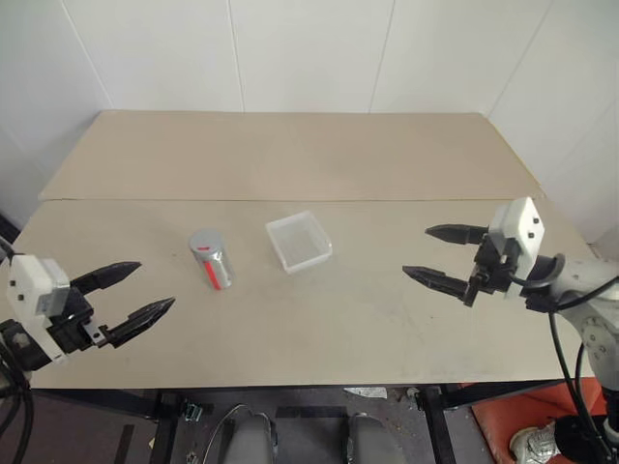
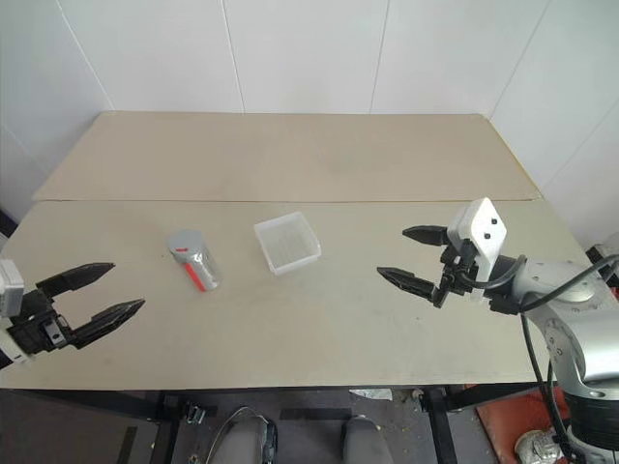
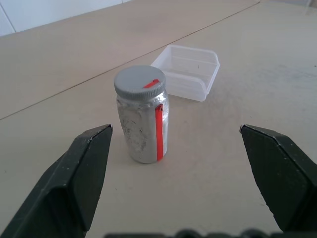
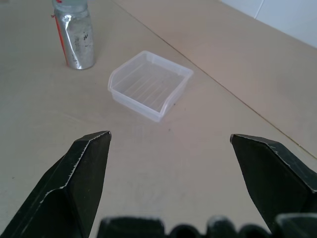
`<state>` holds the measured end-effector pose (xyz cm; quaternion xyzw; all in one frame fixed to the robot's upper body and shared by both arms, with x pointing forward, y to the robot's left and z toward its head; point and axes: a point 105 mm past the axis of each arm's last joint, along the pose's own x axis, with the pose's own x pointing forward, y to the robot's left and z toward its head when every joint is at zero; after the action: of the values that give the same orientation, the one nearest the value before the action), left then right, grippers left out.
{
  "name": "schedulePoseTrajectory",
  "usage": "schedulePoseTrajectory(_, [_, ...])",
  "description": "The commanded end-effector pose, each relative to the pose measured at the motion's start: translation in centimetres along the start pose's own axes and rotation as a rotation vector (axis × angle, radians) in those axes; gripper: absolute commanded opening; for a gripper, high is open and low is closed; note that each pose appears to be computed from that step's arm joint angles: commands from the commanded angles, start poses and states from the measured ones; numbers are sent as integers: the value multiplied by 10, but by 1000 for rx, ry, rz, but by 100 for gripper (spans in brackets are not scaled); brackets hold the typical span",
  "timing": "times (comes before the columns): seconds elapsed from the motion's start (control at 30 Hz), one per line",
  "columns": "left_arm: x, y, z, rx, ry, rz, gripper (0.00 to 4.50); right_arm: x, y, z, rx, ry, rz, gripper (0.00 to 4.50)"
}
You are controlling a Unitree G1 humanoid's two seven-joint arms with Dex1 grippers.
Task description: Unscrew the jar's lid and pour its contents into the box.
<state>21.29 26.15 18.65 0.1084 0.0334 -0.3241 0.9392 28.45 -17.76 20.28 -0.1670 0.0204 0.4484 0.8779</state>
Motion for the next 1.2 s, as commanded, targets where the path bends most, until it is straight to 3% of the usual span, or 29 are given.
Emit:
schedulePoseTrajectory(0.03, [-5, -3, 11, 46, -23, 20, 447, 2, -1, 12, -50, -45, 16, 450])
schedulePoseTrajectory(0.57, [19, -20, -4, -38, -76, 181, 447, 8, -1, 24, -115, -58, 85, 450])
schedulePoseTrajectory(0.93, [77, -12, -34, -101, -113, 494, 447, 14, 17, 34, -156, -69, 301, 450])
schedulePoseTrajectory(1.2, [106, -24, -45, -172, -136, 484, 447, 15, 17, 40, -174, -87, 295, 450])
